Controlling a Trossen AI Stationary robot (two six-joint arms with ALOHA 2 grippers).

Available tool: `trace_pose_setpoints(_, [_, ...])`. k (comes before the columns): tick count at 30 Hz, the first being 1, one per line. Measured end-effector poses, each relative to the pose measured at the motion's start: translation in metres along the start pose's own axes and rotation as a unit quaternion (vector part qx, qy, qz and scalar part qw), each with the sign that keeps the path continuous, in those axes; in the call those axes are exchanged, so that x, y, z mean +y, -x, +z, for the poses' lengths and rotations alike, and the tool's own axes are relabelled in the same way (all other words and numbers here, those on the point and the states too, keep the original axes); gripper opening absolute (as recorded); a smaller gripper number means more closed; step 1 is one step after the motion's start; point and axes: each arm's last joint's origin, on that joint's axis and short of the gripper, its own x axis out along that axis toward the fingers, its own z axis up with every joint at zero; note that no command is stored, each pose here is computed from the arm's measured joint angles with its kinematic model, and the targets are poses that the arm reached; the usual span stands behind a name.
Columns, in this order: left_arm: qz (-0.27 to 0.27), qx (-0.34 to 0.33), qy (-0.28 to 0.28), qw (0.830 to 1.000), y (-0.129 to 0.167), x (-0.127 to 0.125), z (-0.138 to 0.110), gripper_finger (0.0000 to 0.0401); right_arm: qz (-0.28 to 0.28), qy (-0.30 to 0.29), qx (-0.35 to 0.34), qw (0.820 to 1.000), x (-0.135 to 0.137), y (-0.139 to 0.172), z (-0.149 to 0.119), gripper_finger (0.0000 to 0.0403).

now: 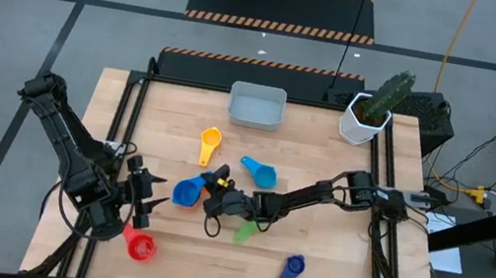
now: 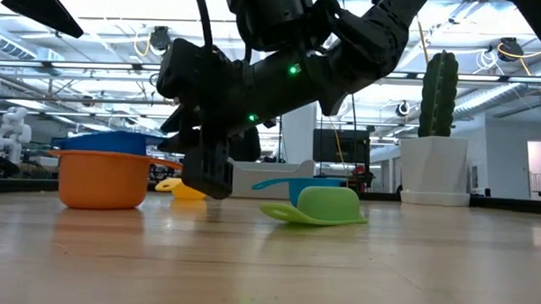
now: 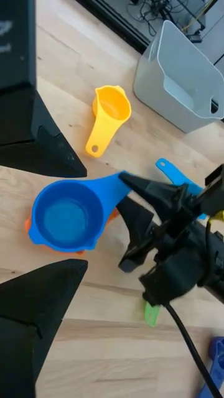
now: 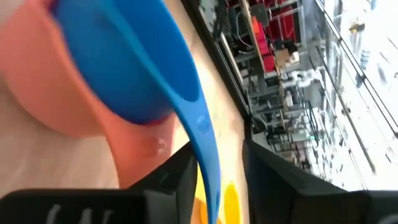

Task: Nest measuring cups in basket
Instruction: Stack the blue measuring cup into the orange measuring cup

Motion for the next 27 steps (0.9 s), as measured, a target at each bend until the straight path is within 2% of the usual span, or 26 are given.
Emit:
trace_pose_setpoints(15, [-0.004, 0.000, -0.002, 1.000, 0.000, -0.001, 0.000, 0.0230, 0.010, -0.032, -0.010, 0.999, 0.007, 0.009, 0.009, 0.0171])
trace_pose_setpoints(21, [-0.003, 0.000, -0.006, 1.000, 0.000, -0.001, 0.000, 0.0230, 0.052, -0.068, 0.002, 0.996, 0.000, 0.017, 0.009, 0.0174])
trace_pose_setpoints(24, [-0.003, 0.000, -0.007, 1.000, 0.000, -0.001, 0.000, 0.0230, 0.081, -0.105, -0.023, 0.991, -0.005, 0.018, 0.011, 0.0174])
trace_pose_setpoints(27, [-0.004, -0.001, -0.009, 1.000, 0.000, -0.001, 0.000, 0.0230, 0.107, -0.115, -0.028, 0.987, -0.009, 0.022, 0.011, 0.0174])
